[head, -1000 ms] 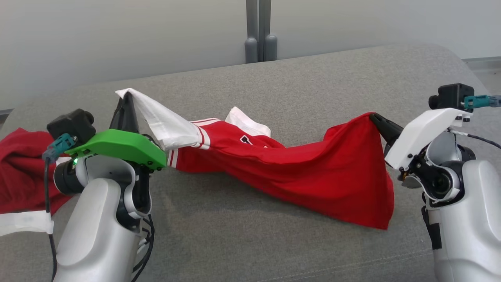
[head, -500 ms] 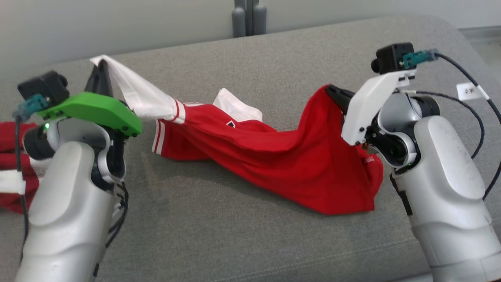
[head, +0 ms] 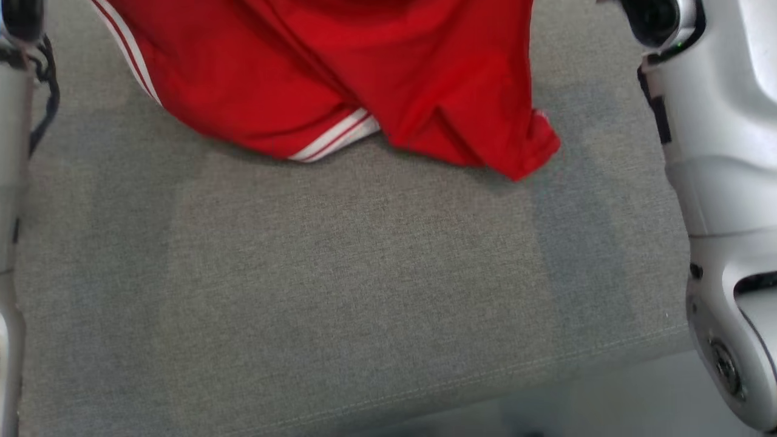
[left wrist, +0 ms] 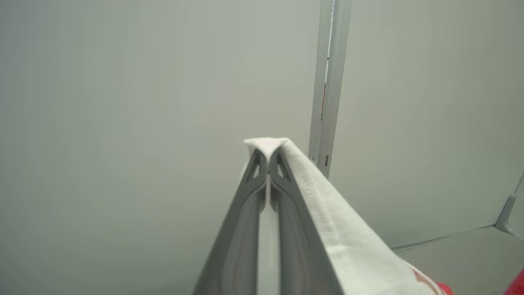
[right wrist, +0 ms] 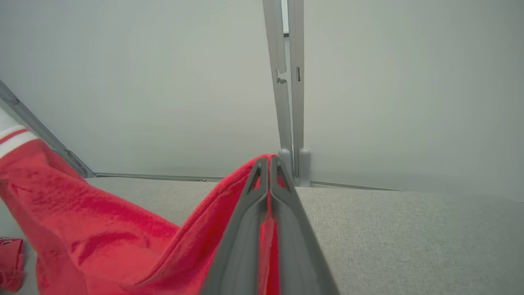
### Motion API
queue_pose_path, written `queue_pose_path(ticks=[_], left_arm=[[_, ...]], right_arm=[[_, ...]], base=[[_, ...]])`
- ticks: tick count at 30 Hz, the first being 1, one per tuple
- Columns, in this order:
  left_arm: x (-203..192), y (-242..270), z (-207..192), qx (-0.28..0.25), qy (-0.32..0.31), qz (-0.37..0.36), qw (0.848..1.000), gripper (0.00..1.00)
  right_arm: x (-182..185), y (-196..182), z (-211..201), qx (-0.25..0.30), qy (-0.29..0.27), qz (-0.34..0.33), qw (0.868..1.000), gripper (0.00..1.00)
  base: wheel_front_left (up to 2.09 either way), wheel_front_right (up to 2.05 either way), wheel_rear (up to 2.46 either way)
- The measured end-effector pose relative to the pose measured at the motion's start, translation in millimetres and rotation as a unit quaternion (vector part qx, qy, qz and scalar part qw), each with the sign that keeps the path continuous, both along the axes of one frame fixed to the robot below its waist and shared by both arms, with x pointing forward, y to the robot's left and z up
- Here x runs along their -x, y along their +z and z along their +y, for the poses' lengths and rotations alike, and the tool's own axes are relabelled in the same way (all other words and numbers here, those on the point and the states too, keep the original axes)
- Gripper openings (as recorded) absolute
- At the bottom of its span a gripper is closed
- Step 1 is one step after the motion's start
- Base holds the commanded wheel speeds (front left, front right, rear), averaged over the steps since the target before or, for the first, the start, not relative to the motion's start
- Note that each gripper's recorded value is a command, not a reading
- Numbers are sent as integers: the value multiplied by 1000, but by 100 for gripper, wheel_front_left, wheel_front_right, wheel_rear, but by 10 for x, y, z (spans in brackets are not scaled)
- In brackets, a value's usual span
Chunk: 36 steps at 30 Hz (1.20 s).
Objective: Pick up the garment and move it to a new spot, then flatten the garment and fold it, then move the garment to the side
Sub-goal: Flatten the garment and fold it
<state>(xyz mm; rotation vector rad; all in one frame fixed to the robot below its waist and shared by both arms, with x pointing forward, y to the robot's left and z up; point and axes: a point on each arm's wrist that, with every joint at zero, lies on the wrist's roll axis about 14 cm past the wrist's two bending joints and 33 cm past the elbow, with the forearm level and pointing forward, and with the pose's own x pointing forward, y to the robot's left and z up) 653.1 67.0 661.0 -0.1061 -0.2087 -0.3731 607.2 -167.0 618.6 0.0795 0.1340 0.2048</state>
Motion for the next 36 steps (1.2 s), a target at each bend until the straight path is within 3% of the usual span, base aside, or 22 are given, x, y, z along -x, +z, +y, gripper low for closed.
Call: queue_pose_path(ticks=[5,13,20,21,25,27,28,29,33,36], left_arm=[[-360,210,40,-25,16,-59,998,0],[-670,412,198,39,44,-137,989,0],[-538,952,398,107,65,-226,966,0],[-538,952,398,107,65,-226,966,0],[-393,1243,493,167,61,-255,951,0],[-394,1198,450,176,50,-250,951,0],[-502,690,327,163,38,-197,966,0],[-528,473,291,157,34,-175,971,0],[-489,-160,233,132,26,-116,984,0],[-340,-587,249,143,32,-70,987,0]], right_arm=[[-432,42,24,20,-9,-45,999,0],[-854,237,-106,42,-40,-149,987,0],[-824,948,-172,77,-58,-289,952,0],[-824,948,-172,77,-58,-289,952,0],[-721,1381,-223,93,-69,-350,930,0],[-756,1291,-226,99,-69,-341,932,0],[-854,876,-244,103,-68,-297,947,0],[-882,726,-254,101,-67,-280,952,0],[-936,184,-210,108,-51,-219,968,0],[-889,-146,-208,107,-42,-178,977,0]], base=[[0,0,0],[0,0,0],[0,0,0],[0,0,0],[0,0,0],[0,0,0],[0,0,0],[0,0,0],[0,0,0],[0,0,0]])
